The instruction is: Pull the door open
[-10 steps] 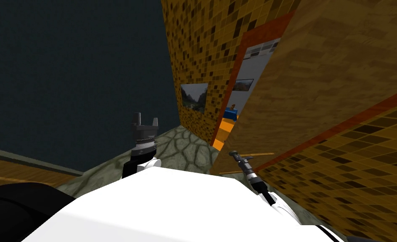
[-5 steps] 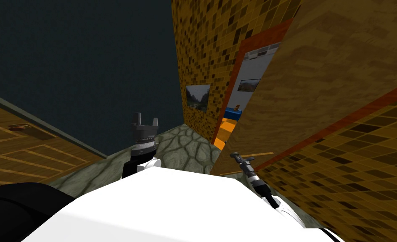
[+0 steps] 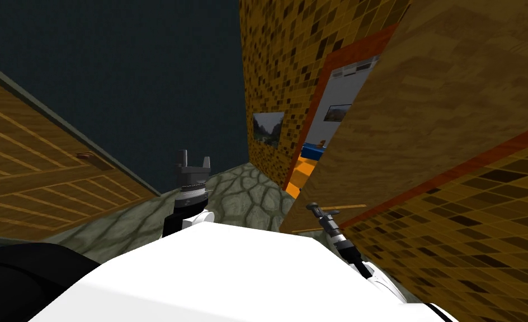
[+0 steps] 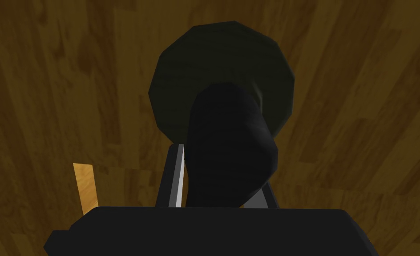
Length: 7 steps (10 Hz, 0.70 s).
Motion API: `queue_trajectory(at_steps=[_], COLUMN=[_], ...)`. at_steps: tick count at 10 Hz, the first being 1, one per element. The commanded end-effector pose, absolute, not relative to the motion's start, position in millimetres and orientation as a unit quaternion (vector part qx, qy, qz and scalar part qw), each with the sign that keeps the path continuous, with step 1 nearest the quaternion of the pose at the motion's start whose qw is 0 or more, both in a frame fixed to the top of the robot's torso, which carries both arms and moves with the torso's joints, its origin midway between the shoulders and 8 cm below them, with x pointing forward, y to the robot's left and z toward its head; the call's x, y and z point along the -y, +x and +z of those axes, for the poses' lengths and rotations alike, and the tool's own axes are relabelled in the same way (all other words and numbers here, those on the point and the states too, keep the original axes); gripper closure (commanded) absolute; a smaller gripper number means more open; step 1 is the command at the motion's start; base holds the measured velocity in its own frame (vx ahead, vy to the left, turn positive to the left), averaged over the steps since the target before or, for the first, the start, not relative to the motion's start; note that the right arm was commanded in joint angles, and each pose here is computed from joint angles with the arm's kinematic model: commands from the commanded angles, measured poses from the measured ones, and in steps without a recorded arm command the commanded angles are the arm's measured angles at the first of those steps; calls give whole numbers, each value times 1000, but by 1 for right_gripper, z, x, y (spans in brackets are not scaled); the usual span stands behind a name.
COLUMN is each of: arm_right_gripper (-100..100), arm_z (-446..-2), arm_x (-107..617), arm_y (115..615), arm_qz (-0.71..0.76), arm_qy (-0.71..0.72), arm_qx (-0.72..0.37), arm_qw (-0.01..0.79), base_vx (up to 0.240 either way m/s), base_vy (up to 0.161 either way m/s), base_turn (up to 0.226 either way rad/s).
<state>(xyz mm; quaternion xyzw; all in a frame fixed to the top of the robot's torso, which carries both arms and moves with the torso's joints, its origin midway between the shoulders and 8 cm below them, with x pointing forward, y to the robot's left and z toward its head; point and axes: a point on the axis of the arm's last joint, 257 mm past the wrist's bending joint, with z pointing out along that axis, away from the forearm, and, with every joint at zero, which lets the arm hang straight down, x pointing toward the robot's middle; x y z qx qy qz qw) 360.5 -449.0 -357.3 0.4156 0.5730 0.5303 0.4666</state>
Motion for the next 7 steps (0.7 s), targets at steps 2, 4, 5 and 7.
queue_trajectory(at_steps=[2, 4, 5, 7], arm_right_gripper=[100, 100, 100, 100], arm_z=[-357, -356, -356, -355], arm_x=[452, 454, 454, 455], arm_y=[355, 353, 351, 349], arm_qz=[529, 529, 530, 530], arm_qy=[414, 413, 413, 412], arm_qx=[-574, -575, -575, -575], arm_qw=[467, 467, 467, 467], base_vx=[-181, -178, -209, -202], base_vy=[-80, -93, -81, -118], base_turn=[151, 152, 173, 167])
